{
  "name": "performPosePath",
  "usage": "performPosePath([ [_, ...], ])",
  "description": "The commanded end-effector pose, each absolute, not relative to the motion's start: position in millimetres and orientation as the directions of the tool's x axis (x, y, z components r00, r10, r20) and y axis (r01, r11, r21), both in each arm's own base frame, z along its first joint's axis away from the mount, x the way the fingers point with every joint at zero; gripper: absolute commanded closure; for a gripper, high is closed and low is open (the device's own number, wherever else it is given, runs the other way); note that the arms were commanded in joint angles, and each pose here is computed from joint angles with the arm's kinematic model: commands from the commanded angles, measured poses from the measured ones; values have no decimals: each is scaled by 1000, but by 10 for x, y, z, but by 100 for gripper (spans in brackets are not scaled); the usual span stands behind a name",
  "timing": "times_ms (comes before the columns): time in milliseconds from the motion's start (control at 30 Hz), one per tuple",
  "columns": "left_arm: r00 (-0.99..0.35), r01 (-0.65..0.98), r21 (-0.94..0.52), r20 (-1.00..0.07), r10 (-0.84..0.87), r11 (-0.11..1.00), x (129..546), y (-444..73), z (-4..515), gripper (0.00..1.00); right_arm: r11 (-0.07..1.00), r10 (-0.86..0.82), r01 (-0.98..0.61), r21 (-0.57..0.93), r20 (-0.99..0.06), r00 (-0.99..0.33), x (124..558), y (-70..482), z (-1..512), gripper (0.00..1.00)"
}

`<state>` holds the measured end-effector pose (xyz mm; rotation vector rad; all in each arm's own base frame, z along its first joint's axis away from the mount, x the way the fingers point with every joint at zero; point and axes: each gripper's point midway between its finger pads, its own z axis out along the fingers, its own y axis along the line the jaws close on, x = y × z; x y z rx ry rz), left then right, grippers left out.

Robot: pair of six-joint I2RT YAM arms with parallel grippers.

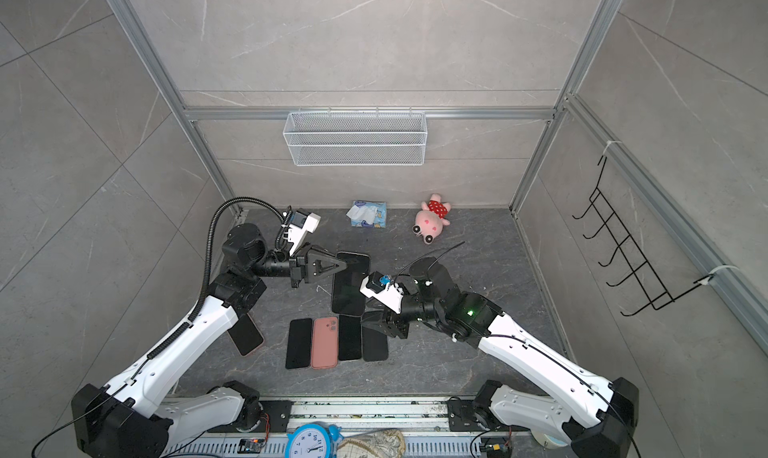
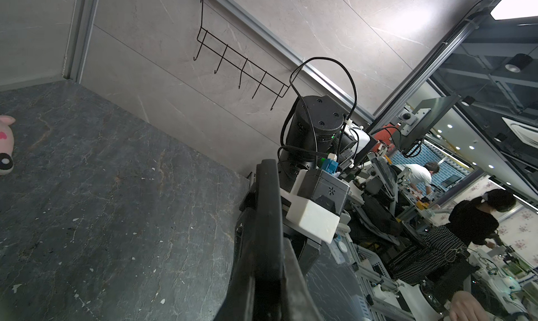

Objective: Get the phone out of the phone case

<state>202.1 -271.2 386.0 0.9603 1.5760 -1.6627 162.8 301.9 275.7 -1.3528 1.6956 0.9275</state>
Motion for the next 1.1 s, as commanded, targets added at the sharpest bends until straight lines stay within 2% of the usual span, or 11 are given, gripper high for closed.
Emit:
performPosePath([
  [0, -450, 888, -447, -893, 1, -109, 1932, -2699, 4038, 100, 144, -375, -988, 60, -921, -111, 1635, 3090, 3000, 53],
  [233, -458, 885, -456, -889, -1, -100, 1966, -2711, 3996, 100, 144, -369, -987, 71, -922, -120, 1653, 3119, 3001, 62],
  [533, -470, 880, -468, -882, -16, -81, 2037, -2728, 3966, 100, 104, -370, -991, 85, -921, -118, 1599, 3131, 2977, 81],
  [700, -496, 868, -493, -868, -37, -61, 2120, -2746, 3982, 100, 54, -377, -996, 74, -922, -89, 1530, 3137, 2921, 93],
  [833, -553, 833, -550, -831, -59, -58, 2240, -2821, 3966, 100, 30, -356, -999, 13, -934, -23, 1543, 3166, 2973, 99],
  [1067, -601, 799, -596, -797, -68, -74, 2259, -3034, 3835, 100, 6, -315, -996, -89, -945, 83, 1648, 3276, 3162, 100],
])
